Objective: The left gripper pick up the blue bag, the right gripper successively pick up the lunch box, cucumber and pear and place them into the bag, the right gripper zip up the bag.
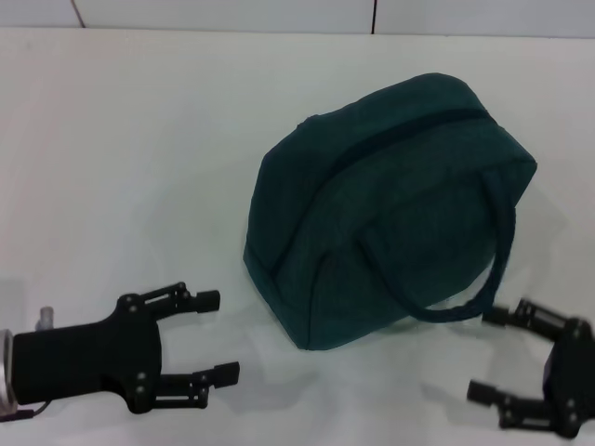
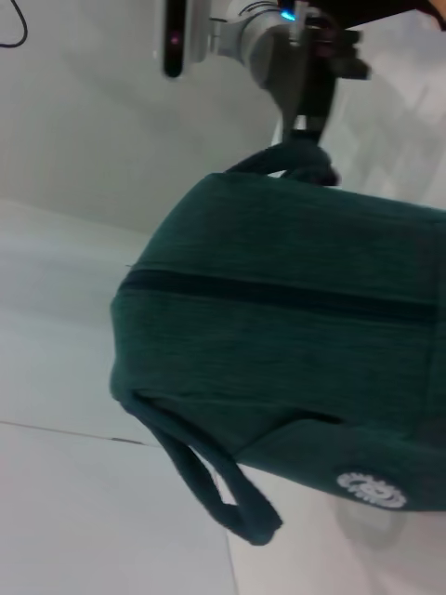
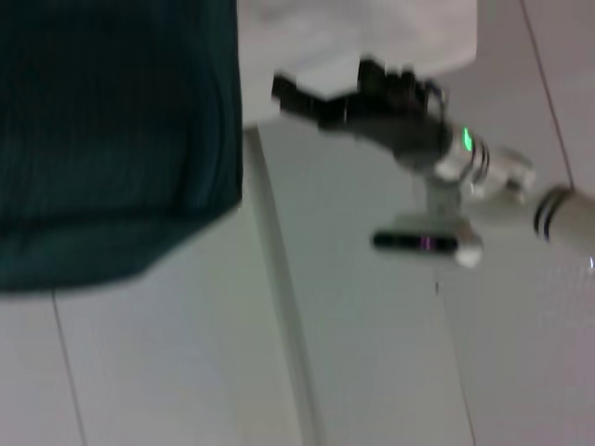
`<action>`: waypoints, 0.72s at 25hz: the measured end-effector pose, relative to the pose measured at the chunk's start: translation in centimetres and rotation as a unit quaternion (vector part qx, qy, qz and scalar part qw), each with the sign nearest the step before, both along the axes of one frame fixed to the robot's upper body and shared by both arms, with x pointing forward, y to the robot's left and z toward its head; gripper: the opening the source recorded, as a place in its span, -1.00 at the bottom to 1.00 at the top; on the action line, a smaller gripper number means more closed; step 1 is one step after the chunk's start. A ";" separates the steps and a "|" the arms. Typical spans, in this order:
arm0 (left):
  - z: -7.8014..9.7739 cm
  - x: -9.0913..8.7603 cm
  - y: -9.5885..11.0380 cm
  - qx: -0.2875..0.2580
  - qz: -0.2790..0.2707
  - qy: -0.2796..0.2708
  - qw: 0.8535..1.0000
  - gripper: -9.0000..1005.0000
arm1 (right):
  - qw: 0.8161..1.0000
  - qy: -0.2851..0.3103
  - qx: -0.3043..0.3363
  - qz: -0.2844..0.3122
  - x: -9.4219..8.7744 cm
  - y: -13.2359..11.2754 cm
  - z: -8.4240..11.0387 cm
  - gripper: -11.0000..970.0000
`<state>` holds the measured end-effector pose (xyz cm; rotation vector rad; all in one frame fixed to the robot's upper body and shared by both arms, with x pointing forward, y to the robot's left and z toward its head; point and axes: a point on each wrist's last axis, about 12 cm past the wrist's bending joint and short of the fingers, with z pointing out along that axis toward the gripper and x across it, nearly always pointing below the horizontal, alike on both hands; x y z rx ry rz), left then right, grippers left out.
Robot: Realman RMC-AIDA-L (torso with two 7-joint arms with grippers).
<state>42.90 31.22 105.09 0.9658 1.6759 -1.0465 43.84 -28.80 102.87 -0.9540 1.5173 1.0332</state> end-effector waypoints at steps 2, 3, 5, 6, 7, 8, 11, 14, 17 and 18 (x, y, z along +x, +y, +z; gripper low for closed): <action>-0.4 -0.2 -0.1 0.004 -0.007 0.002 1.000 0.77 | 1.000 0.006 -0.022 0.001 -0.4 0.0 -0.7 0.83; -0.6 -0.3 -0.2 0.008 -0.010 0.002 1.000 0.77 | 0.999 0.007 -0.032 -0.002 -0.5 0.0 -1.1 0.83; -0.9 -0.4 -0.2 0.015 -0.007 0.003 1.000 0.77 | 0.999 0.008 -0.042 -0.010 -0.6 0.0 -1.4 0.83; -1.0 -0.4 -0.2 0.015 -0.004 0.002 1.000 0.77 | 0.999 0.008 -0.044 -0.012 -0.6 0.1 -1.5 0.83; -1.1 -0.5 -0.2 0.017 0.000 0.002 1.000 0.77 | 0.999 0.007 -0.045 -0.014 -0.6 0.1 -1.6 0.83; -1.2 -0.5 -0.2 0.018 0.001 0.001 1.000 0.77 | 0.999 0.005 -0.045 -0.019 -0.5 0.0 -1.6 0.83; -1.2 -0.4 -0.1 0.021 0.004 0.000 1.000 0.77 | 0.999 0.003 -0.042 -0.026 -0.5 -0.1 -1.5 0.83; -1.2 -0.4 -0.1 0.020 0.006 0.001 1.000 0.77 | 0.999 -0.002 -0.035 -0.038 -0.4 -0.3 -1.3 0.83; -1.2 -0.3 -0.1 0.020 0.006 0.000 1.000 0.77 | 0.999 -0.004 -0.033 -0.039 -0.4 -0.3 -1.3 0.83; -1.2 -0.3 -0.1 0.020 0.005 -0.001 1.000 0.77 | 0.999 -0.003 -0.033 -0.039 -0.4 -0.3 -1.3 0.83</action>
